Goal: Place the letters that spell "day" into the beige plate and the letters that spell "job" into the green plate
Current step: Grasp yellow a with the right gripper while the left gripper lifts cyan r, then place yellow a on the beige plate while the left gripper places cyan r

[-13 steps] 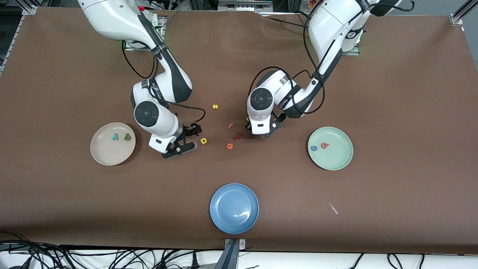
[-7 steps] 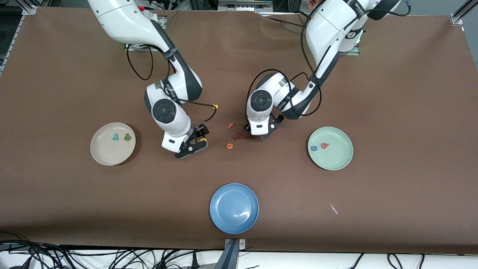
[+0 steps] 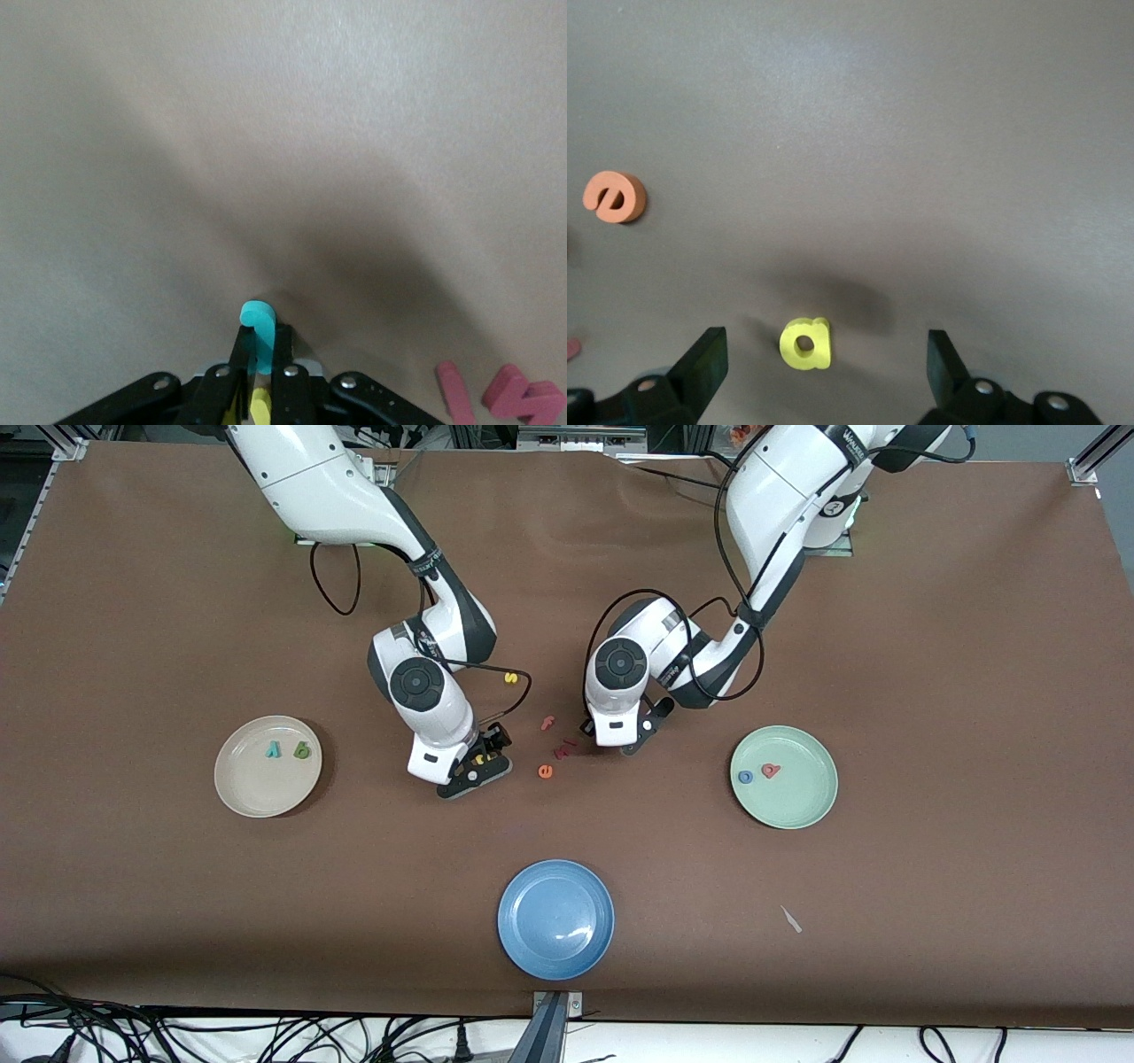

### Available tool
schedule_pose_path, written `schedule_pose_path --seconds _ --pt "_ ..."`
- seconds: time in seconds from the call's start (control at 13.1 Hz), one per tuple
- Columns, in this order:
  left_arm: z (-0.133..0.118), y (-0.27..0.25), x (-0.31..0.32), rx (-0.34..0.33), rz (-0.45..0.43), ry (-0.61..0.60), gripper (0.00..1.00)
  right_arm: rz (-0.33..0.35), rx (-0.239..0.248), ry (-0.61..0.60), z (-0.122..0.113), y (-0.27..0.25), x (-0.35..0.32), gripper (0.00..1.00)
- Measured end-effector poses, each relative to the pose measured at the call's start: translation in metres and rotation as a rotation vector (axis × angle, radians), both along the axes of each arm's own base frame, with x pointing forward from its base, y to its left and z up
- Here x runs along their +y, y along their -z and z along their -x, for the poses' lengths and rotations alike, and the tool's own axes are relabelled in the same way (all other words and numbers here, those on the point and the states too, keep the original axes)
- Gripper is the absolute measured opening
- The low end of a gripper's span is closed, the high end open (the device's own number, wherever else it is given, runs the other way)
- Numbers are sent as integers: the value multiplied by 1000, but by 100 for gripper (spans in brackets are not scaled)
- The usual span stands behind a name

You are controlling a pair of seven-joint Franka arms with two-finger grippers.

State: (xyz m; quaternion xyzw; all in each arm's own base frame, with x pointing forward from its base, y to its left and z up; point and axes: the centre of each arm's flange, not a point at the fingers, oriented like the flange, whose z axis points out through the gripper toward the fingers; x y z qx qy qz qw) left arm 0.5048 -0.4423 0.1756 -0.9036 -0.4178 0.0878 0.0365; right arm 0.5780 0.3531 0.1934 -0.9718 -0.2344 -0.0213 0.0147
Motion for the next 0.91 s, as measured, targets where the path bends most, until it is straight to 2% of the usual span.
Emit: schedule_pose_path --seconds 0.23,0.53,0.61,0.69,0.84,0.91 --pt "-13 -24 24 12 -101 116 11 6 2 -10 3 6 3 97" --pt "-43 -59 85 54 -192 356 11 7 0 -15 5 16 5 91" --pt "-54 -65 104 61 -195 407 11 7 0 -16 6 17 6 85" --pt "-66 -68 124 69 -187 452 11 8 0 -18 7 18 7 84" --pt "-91 -71 174 94 -154 537 11 8 0 -21 8 19 8 75" --pt "-102 -71 200 106 -134 569 11 8 -1 -20 8 19 8 67"
